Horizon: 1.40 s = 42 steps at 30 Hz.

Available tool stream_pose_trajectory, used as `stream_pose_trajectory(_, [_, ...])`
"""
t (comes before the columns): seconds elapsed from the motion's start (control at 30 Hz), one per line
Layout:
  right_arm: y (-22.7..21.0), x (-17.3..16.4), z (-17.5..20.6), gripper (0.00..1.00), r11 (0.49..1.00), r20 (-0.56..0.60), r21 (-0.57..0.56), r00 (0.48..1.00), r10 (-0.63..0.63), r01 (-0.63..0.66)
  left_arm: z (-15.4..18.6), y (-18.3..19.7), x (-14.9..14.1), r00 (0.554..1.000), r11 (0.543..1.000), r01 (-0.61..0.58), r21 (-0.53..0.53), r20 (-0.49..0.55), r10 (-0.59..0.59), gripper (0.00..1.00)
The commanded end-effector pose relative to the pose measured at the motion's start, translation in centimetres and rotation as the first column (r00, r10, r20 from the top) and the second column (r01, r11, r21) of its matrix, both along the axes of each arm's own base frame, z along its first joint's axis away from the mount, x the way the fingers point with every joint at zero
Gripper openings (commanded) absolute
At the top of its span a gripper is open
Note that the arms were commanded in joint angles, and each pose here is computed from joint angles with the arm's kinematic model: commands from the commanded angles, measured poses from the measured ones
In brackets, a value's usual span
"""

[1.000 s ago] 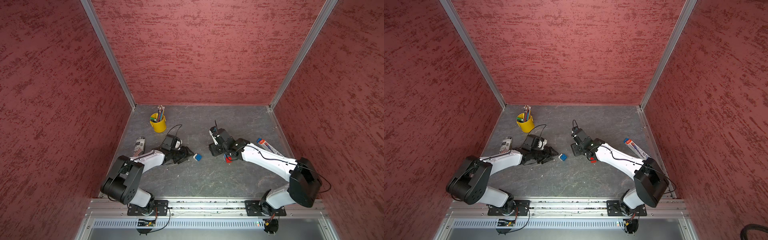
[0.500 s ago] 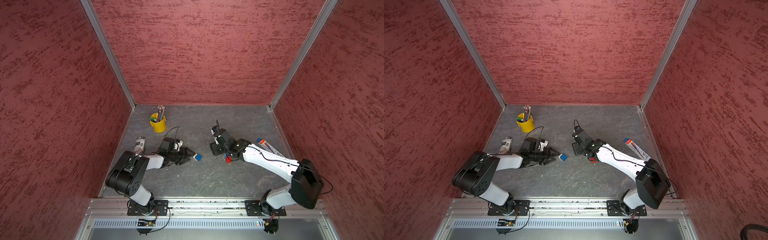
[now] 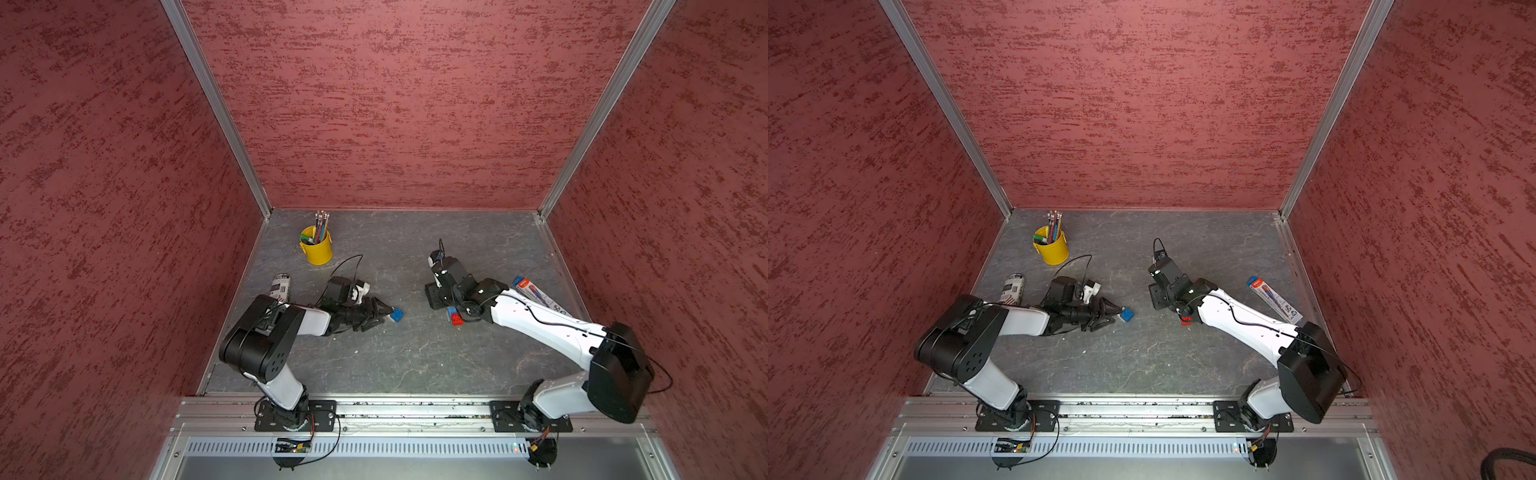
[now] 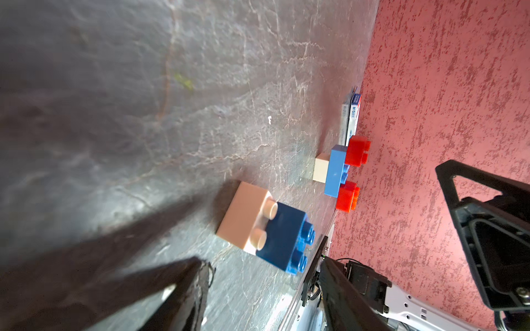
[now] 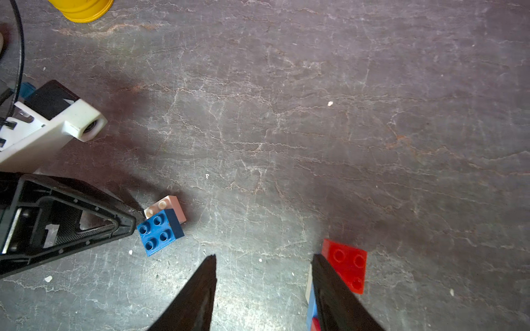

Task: Assemble the letter y with lego
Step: Pick up the lego brick from the center of the board.

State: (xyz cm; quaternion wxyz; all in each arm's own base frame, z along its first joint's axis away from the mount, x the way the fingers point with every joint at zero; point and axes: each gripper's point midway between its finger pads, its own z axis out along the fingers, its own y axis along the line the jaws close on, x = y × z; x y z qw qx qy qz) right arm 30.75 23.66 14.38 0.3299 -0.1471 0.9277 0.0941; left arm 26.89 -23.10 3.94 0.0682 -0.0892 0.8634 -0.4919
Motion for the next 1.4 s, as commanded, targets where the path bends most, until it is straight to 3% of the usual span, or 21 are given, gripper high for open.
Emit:
stream_pose_trajectory(0.0, [-0.8,0.3,0.3,0.56,0.999,0.018,-0.006,0.999,-0.035,0.035,-2.1,0.4,-1.1,0.999,0.997,0.019,0.078,-0.05,-0.015,0.62])
stream_pose_trajectory(0.3, [-1.1,0.2,0.5,0.56,0.999,0.022,-0.006,0.999,-0.041,0.041,-3.3,1.1,-1.4,0.997,0.991,0.001,0.132,-0.075,0.009,0.54])
stream_pose_trajectory(1.13, [-4.0,-0.8,0.3,0.56,0.994,0.007,-0.028,0.995,-0.103,0.103,-6.2,2.5,-2.9,0.984,0.961,0.011,0.275,-0.172,0.038,0.45])
stream_pose_trajectory(1.37, [-5.5,-1.6,-1.7,0.6,0.989,-0.075,-0.052,0.987,-0.141,0.137,-6.6,2.6,-3.3,0.981,0.959,0.016,0.283,-0.188,0.04,0.44])
